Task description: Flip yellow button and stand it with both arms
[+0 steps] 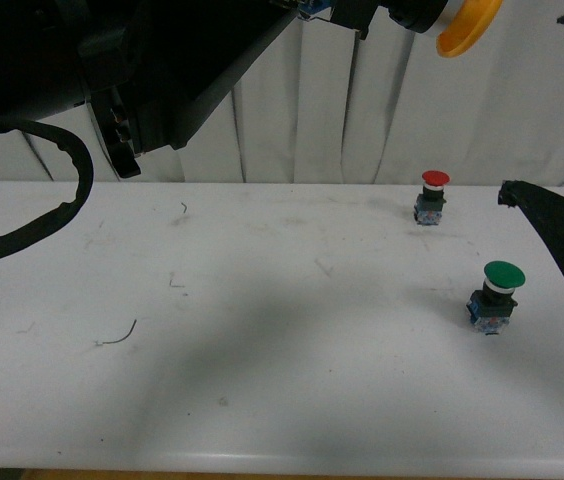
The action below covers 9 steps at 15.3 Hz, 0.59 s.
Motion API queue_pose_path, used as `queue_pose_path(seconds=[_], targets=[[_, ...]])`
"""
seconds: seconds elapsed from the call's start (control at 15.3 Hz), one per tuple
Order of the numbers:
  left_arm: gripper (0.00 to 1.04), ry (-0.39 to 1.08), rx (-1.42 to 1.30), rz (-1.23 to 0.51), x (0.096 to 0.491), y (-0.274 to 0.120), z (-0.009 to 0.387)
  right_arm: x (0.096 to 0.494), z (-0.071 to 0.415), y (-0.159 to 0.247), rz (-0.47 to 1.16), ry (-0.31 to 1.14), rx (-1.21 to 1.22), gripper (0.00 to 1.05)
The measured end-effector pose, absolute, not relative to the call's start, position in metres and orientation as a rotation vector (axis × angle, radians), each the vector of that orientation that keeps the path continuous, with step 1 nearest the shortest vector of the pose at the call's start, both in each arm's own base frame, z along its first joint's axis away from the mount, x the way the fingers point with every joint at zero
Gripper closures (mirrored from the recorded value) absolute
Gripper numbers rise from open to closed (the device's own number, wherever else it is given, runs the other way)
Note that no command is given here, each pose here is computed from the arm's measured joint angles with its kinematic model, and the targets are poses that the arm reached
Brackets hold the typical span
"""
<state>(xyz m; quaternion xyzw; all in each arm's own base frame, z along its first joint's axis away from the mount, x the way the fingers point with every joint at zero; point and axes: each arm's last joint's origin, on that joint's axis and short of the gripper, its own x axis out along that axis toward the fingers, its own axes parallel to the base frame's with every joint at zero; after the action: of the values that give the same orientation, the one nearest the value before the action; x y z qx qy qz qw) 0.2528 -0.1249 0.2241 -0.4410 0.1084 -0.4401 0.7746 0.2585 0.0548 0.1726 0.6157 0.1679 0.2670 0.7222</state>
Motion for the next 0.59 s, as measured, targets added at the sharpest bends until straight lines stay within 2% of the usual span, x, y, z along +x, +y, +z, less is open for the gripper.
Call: queue_pose_path(seconds=[0.2,0.59], targets=[[0.70,0.224,-0.954,-0.948,0.254,-0.122,0.225,0.264,0.189,0.061,0.649,0.351,1.419,0.06],[0.70,0.230,-0.954,-0.943,0.253,-0.121,0.223,0.263,0.196,0.085,0.738,0.417,1.443,0.06]])
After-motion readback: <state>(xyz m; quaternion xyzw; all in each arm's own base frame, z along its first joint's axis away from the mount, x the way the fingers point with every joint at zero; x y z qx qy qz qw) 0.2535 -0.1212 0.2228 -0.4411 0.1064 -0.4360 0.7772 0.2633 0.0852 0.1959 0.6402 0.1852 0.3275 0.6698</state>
